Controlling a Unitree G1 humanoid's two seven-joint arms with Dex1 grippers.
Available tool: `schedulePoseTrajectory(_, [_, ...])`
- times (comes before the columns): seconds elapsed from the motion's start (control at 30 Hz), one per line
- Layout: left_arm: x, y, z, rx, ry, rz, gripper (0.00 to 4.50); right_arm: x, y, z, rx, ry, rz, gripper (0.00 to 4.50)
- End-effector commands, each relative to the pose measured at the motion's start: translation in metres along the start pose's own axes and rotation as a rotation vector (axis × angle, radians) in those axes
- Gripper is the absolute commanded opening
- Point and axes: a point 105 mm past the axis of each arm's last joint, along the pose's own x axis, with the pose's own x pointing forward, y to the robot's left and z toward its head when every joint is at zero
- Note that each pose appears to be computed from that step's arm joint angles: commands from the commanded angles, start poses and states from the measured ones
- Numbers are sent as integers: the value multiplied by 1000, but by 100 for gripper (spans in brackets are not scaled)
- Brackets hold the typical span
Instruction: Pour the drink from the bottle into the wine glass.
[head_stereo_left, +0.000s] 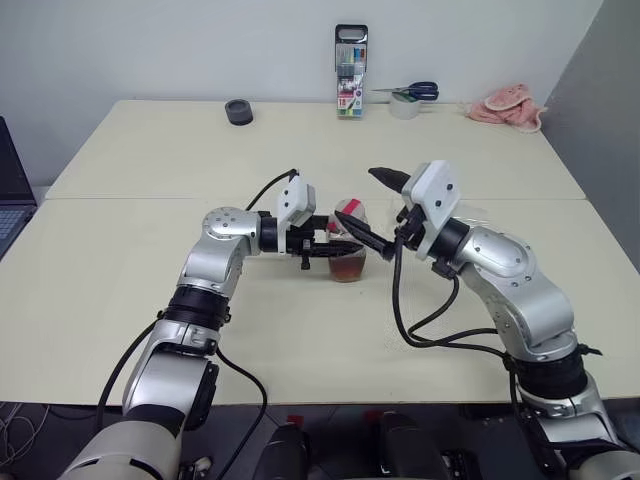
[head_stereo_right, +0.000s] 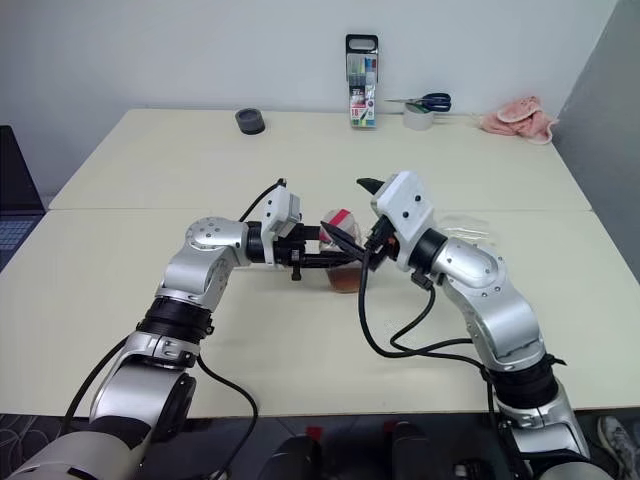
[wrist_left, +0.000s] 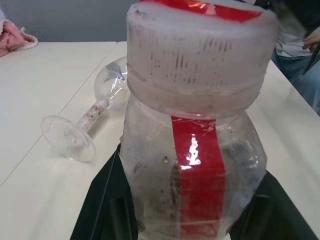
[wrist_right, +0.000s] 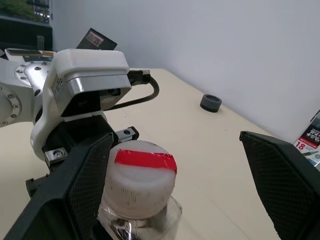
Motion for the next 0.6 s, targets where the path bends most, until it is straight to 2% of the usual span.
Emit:
schedulePoseTrajectory(0.03, [-2, 0, 15, 62, -32, -12, 169, -11, -13, -1, -19, 21, -55, 431])
schedulePoseTrajectory(0.1, [-2, 0, 15, 62, -32, -9, 169, -14, -10, 2, -3, 12, -32, 431])
schedulePoseTrajectory(0.2, [-2, 1, 15, 64, -35, -4, 169, -13, 11, 13, 67, -27, 70, 431])
schedulePoseTrajectory(0.3, [-1, 2, 16, 70, -40, -1, 169, -5, 21, 13, 64, -22, 95, 431])
schedulePoseTrajectory(0.6, [0, -2, 15, 79, -37, -15, 169, 9, 11, 12, 28, -26, 14, 431])
